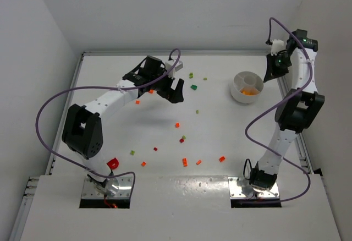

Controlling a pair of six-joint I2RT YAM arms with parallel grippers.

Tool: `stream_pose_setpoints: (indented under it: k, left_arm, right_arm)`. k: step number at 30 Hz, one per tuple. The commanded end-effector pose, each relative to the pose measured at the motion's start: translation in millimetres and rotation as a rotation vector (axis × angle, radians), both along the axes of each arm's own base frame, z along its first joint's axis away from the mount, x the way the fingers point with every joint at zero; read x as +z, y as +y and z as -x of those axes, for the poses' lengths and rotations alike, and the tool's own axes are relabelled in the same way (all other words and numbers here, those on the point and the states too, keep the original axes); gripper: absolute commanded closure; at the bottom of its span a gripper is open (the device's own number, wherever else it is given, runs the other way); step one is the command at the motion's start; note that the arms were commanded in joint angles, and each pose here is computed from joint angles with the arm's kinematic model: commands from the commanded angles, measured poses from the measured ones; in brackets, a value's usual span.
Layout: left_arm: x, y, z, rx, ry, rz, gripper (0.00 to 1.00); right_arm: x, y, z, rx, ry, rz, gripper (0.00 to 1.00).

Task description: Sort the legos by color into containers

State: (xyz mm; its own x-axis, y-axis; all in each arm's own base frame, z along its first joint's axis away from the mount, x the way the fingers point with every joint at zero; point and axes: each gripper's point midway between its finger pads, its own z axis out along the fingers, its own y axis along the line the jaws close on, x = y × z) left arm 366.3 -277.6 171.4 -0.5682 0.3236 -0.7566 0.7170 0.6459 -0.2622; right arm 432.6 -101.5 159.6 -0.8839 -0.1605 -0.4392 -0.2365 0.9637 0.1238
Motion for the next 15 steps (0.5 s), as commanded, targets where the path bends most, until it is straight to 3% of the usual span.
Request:
stream_pose_setpoints:
  k: [1,10,15]
  left_arm:
    - [20,1,-15,0.039,-0.044,0.022,0.00]
    - [12,3,-25,0.069,-0.045,-0.005,0.00]
    - [8,3,-29,0.083,-0.032,-0.014,0.00]
  right_arm:
    - [2,-7,-9,-0.001,-0.038,0.043,1.00]
    - [-20,-15,-34,-0.059,-0.034,0.057,0.99]
    - [-32,-16,-37,-0.059,-0.012,0.051,0.91]
